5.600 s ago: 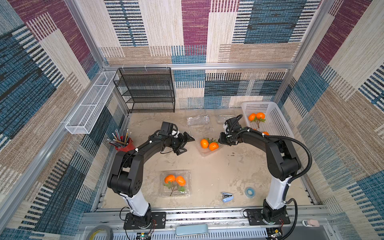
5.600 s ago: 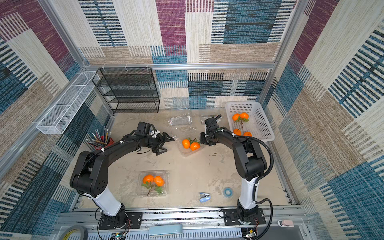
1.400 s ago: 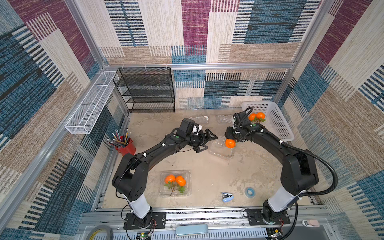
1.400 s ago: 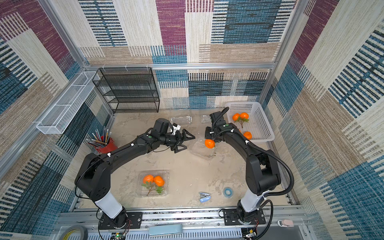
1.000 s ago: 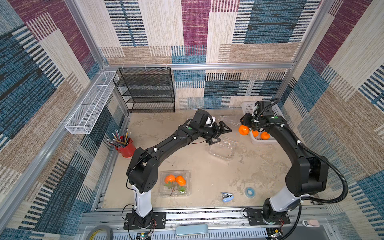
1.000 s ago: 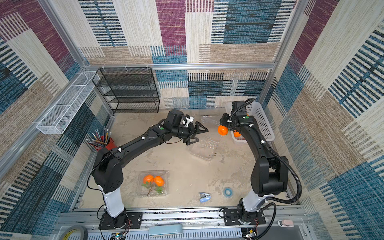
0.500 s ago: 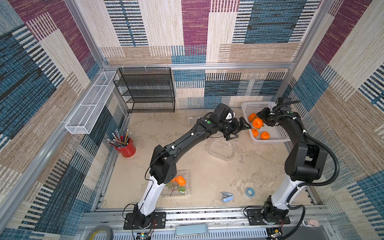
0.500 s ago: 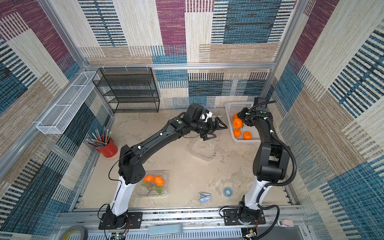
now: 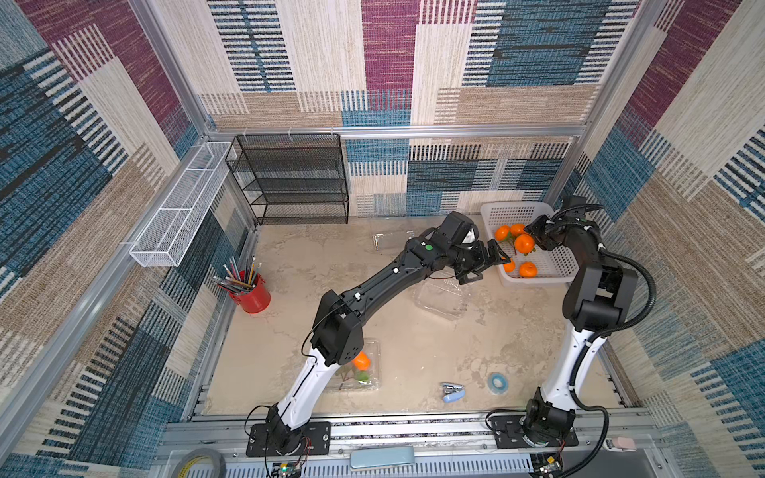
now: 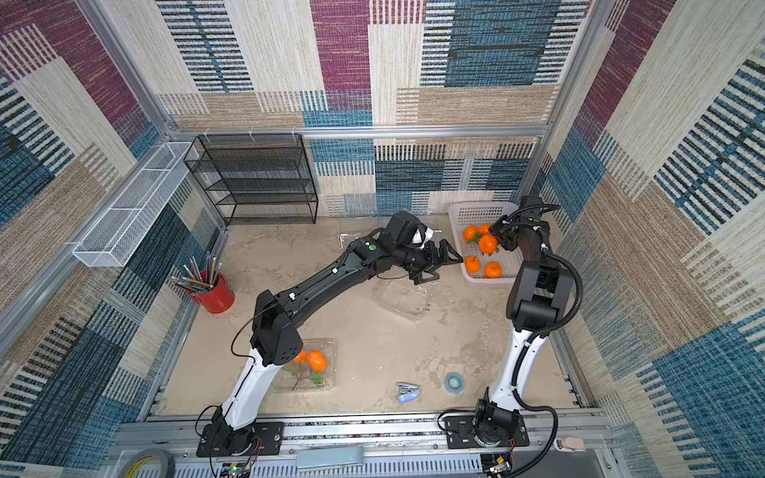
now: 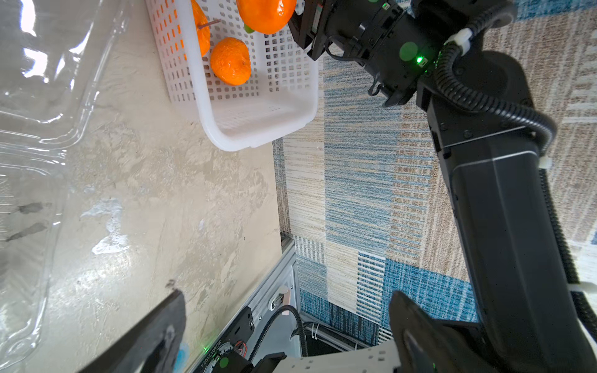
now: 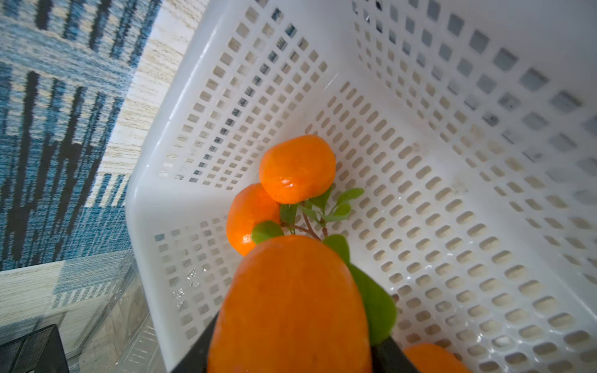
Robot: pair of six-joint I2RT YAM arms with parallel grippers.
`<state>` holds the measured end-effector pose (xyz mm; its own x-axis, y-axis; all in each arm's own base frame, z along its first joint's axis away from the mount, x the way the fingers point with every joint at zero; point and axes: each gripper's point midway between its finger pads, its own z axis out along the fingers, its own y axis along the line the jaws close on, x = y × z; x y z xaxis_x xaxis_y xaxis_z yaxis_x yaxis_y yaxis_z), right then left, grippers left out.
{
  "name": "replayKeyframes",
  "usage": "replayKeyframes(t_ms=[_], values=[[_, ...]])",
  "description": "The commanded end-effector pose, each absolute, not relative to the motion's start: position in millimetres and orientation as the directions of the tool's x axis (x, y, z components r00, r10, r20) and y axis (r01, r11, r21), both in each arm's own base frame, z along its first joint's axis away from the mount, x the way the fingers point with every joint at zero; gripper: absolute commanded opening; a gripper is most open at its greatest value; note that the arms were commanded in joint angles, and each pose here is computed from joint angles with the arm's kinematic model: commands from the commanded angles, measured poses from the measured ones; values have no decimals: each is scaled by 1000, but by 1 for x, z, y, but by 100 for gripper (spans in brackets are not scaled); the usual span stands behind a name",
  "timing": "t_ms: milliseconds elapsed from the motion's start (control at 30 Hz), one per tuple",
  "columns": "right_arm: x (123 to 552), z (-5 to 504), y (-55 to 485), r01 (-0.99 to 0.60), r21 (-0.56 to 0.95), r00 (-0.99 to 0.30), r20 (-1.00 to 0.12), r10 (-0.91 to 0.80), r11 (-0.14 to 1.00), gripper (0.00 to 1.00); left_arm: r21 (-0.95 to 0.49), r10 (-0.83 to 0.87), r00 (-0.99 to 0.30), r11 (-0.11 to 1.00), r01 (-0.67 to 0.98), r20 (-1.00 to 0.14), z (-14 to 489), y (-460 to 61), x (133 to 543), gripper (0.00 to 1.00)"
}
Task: Take oranges out of containers
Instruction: Place the orange in the basket.
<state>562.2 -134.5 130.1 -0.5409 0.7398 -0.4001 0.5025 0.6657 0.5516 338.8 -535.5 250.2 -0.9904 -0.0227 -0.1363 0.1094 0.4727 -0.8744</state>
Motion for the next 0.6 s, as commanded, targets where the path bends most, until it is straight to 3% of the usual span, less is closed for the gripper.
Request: replayKeyframes(t_ms=[0,267,567], values=[[569,118,-137,515,553,-540,-384,749,655,54,-879,-32,-990,464,109,-140,255,-537,341,99],[575,112,-138,527,546,-553,-361,751,651,64,-866,-3,-990,483,125,-144,253,-532,335,99],[578,155,-142,516,541,-537,-399,743,664,83,-826,21,-979,533,184,-205,262,-513,331,99]])
